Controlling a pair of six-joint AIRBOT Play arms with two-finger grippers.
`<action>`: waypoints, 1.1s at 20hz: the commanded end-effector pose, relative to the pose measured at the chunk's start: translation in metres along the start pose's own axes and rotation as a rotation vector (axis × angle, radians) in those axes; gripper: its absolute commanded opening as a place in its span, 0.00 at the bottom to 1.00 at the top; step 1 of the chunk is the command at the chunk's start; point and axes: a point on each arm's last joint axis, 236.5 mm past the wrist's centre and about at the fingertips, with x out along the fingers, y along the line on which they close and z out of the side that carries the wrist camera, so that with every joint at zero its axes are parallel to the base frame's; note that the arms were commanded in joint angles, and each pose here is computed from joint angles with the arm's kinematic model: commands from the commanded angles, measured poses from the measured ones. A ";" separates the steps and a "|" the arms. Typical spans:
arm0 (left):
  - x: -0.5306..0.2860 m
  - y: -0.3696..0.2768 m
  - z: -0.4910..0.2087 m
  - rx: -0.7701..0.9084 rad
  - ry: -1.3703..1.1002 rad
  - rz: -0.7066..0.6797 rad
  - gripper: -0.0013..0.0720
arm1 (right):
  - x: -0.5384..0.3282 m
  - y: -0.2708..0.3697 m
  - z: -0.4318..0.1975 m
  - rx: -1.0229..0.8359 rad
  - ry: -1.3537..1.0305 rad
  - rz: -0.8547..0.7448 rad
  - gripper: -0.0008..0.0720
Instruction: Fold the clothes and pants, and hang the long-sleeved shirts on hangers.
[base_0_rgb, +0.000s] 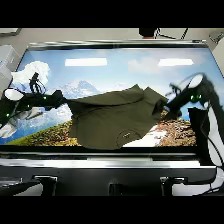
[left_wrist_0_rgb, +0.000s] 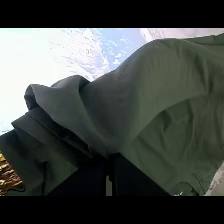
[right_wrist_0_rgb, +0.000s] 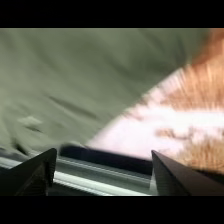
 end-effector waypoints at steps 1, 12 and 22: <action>-0.002 0.006 -0.004 0.018 0.024 0.004 0.05 | 0.065 -0.012 -0.044 0.115 0.068 0.068 0.93; -0.004 0.010 -0.002 0.010 0.020 0.007 0.05 | -0.003 0.014 0.095 0.292 -0.487 0.326 0.06; 0.067 0.017 -0.132 -0.028 0.398 0.023 0.05 | -0.079 -0.023 0.123 0.261 -0.588 0.260 0.45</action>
